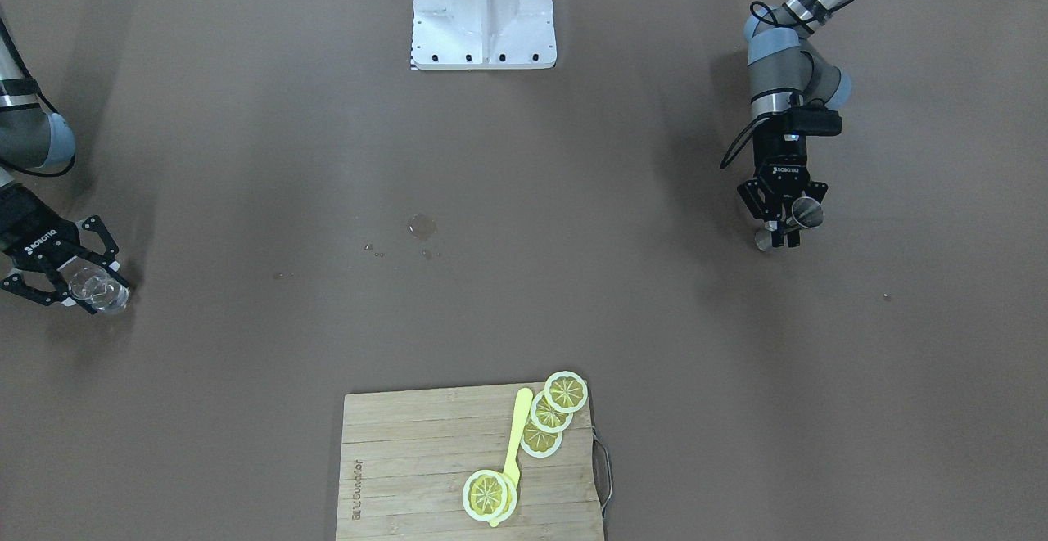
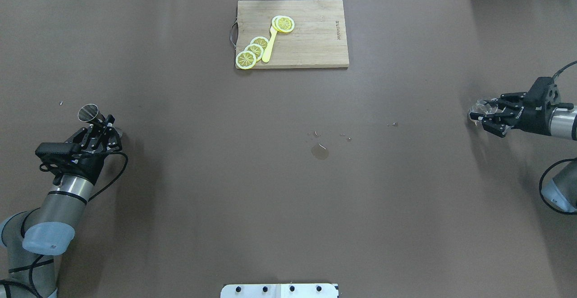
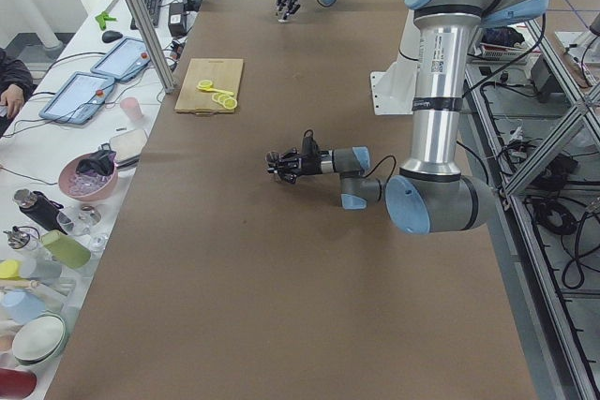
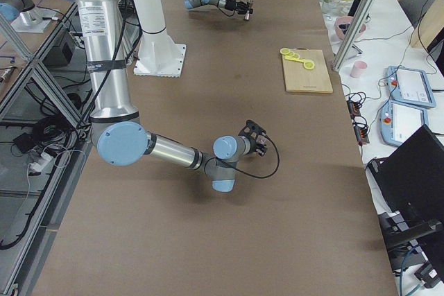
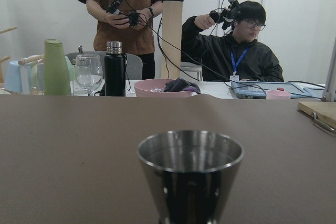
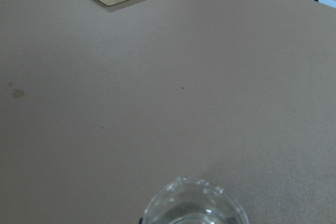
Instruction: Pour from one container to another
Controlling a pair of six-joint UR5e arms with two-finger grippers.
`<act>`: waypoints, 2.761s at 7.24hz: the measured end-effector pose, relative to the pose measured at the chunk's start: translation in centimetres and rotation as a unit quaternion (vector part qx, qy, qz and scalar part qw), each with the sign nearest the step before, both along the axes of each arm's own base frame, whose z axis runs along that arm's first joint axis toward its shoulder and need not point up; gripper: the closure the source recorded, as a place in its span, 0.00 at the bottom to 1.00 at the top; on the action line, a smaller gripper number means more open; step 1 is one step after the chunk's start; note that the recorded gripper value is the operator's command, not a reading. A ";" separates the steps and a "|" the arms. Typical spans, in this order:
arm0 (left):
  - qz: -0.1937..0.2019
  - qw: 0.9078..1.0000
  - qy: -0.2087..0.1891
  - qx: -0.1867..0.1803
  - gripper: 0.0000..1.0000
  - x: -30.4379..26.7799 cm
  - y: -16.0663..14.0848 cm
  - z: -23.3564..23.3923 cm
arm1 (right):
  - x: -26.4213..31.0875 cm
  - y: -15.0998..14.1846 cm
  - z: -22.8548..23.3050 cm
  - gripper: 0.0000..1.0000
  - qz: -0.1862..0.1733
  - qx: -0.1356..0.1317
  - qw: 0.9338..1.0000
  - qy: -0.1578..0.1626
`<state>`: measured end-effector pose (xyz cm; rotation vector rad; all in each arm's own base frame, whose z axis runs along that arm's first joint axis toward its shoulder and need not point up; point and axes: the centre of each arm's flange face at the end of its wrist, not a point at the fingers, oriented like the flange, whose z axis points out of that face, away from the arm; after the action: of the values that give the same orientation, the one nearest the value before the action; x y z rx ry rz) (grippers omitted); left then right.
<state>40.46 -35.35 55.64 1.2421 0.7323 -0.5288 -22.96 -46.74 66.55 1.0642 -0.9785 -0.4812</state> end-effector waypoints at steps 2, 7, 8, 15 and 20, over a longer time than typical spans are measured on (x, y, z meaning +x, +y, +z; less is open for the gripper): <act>0.001 1.000 0.011 0.004 1.00 -0.3 0.1 -1.4 | 0.1 -0.4 -1.0 1.00 -0.007 0.001 1.000 -0.004; 0.004 0.999 0.046 0.013 1.00 -1.0 0.2 -4.9 | 0.0 -4.9 -13.1 1.00 -0.064 -0.032 0.997 -0.004; 0.005 0.998 0.054 0.016 1.00 -1.1 0.2 -5.7 | -0.1 -5.6 -16.1 1.00 -0.079 -0.038 0.996 -0.005; 0.156 0.985 -0.028 0.074 1.00 0.2 1.2 -12.9 | 2.1 -7.4 -21.4 1.00 -0.118 -0.041 0.992 -0.007; 0.306 0.932 -0.086 0.172 1.00 2.9 -0.5 -19.3 | 1.2 -8.5 -22.5 1.00 -0.119 -0.031 0.992 0.005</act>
<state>43.37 -35.87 36.33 1.2742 1.0350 0.2300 -21.77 -55.19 44.01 0.8926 -1.1102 -0.6468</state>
